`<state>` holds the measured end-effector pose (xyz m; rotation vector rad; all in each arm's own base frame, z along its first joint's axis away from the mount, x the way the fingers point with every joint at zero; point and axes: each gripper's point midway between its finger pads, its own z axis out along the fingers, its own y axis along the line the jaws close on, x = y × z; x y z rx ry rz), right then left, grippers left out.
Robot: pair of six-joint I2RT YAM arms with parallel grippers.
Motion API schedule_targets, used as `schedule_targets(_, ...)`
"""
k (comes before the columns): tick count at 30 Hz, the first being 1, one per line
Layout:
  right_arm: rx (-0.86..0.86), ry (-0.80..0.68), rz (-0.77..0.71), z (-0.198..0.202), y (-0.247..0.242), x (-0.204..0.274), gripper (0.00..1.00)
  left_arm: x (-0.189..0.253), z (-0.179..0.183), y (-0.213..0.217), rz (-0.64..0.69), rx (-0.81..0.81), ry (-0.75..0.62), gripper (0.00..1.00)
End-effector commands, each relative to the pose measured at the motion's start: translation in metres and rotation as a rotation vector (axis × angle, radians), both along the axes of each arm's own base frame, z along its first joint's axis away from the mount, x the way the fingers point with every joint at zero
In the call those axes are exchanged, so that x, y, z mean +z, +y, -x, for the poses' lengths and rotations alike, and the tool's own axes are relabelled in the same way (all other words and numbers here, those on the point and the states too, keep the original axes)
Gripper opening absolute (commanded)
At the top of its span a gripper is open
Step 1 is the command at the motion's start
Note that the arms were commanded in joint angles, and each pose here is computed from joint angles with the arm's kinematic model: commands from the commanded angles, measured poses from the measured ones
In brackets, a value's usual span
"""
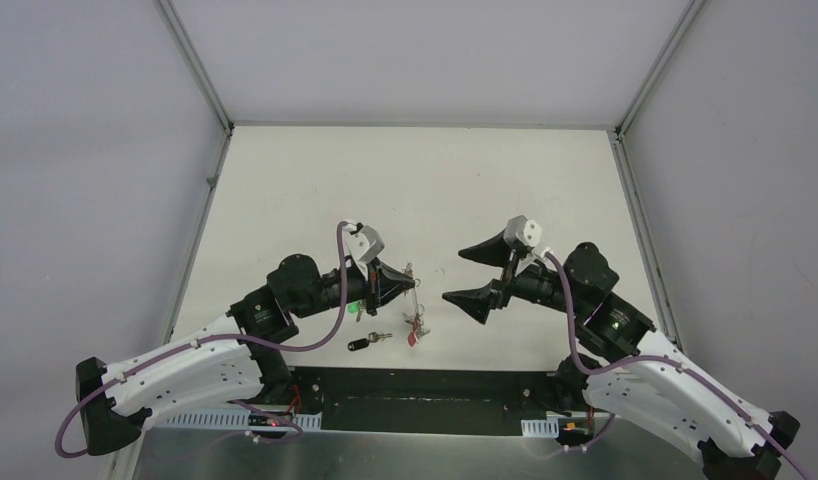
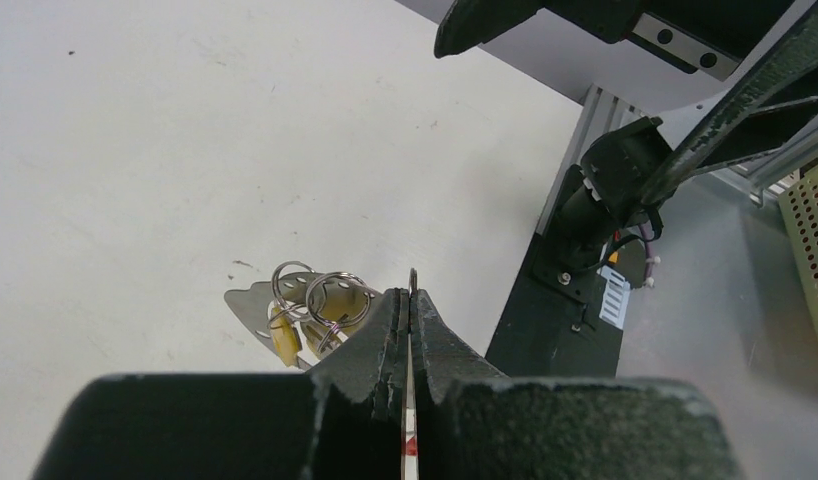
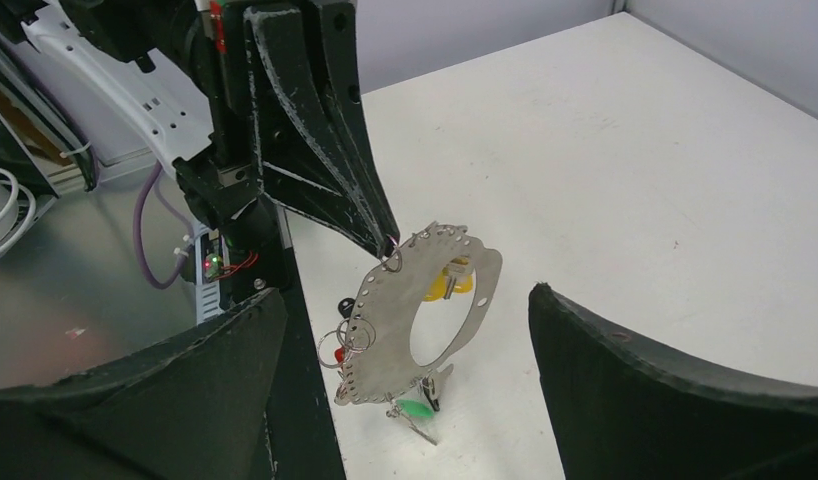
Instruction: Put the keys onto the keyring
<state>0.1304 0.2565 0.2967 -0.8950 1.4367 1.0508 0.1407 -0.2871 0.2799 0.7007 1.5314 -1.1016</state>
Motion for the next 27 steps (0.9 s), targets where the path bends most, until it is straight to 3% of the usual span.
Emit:
schedule_targets(1,0.098,-0.055,-0.027,0.011,0.010,0.010,0.89,0.034,-0.001,0.002,0.093,0.025,0.000,0.00)
schedule_targets(6,0.115,0.014,0.002,0.008,0.020,-0.004,0.75,0.032,-0.001,0.002,0.087,0.032,0.007,0.00)
schedule_targets(13,-0.184,0.345,-0.114,-0.032,0.015,-0.023,0.77,0.024,-0.006,0.004,0.067,0.063,0.033,0.00)
schedule_targets(17,-0.240,0.555,-0.161,-0.033,0.016,-0.044,0.77,0.021,-0.009,0.003,0.060,0.077,0.051,0.00)
schedule_targets(23,-0.163,0.931,-0.188,-0.012,0.037,-0.074,0.75,0.019,-0.011,0.005,0.054,0.095,0.058,0.00)
schedule_targets(27,-0.051,1.052,-0.238,0.002,0.048,-0.077,0.73,0.021,-0.012,0.005,0.058,0.100,0.060,0.00)
